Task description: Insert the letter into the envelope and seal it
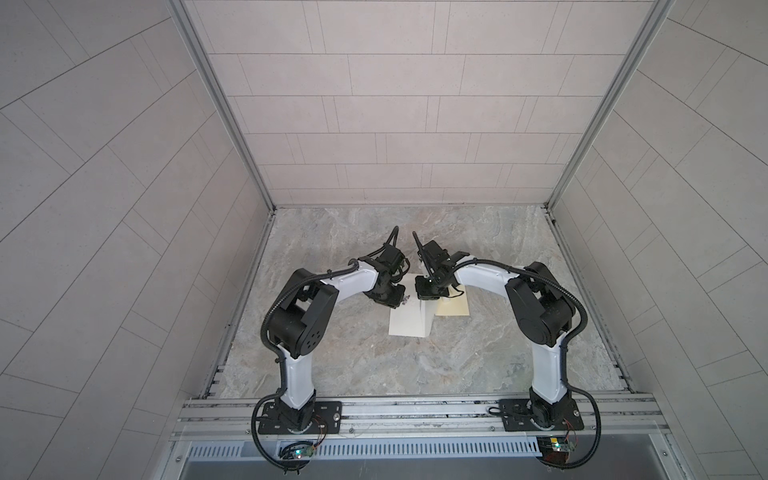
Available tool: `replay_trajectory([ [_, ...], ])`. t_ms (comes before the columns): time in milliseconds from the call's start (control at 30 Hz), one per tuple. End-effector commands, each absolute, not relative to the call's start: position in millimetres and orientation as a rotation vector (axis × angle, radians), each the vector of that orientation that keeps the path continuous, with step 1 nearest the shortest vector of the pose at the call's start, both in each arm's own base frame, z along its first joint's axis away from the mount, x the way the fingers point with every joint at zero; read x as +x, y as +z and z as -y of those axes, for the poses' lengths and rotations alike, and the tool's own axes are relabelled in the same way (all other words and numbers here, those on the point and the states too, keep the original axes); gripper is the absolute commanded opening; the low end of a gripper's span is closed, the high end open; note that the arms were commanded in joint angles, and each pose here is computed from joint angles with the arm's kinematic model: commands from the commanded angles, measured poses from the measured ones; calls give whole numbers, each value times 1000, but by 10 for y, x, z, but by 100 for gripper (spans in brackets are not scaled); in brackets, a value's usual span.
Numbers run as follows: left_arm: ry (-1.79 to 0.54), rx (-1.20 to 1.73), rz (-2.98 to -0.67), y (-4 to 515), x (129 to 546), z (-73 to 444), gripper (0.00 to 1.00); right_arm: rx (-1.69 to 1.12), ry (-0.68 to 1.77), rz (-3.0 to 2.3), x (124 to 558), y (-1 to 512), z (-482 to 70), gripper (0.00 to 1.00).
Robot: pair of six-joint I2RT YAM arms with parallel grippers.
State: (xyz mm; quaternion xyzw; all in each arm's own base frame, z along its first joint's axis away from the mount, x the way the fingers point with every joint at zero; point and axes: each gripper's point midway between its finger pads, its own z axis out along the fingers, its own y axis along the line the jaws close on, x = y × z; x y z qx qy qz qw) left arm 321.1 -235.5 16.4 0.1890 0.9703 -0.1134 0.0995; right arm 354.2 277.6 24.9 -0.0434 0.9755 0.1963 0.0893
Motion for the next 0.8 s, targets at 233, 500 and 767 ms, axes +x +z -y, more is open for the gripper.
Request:
replay_trajectory([
  [233,-267,590,-2926,-98,3146,2284,32,-305,877,-2870,3459,180,-3293,19],
  [500,-255,561,-2890,-29,3232,2291,32,-347,872,-2887,3428,165,-3368,29],
  [767,-243,512,-2810,145,3379,2277,32,-388,772,-2844,3486,349,-3347,30],
])
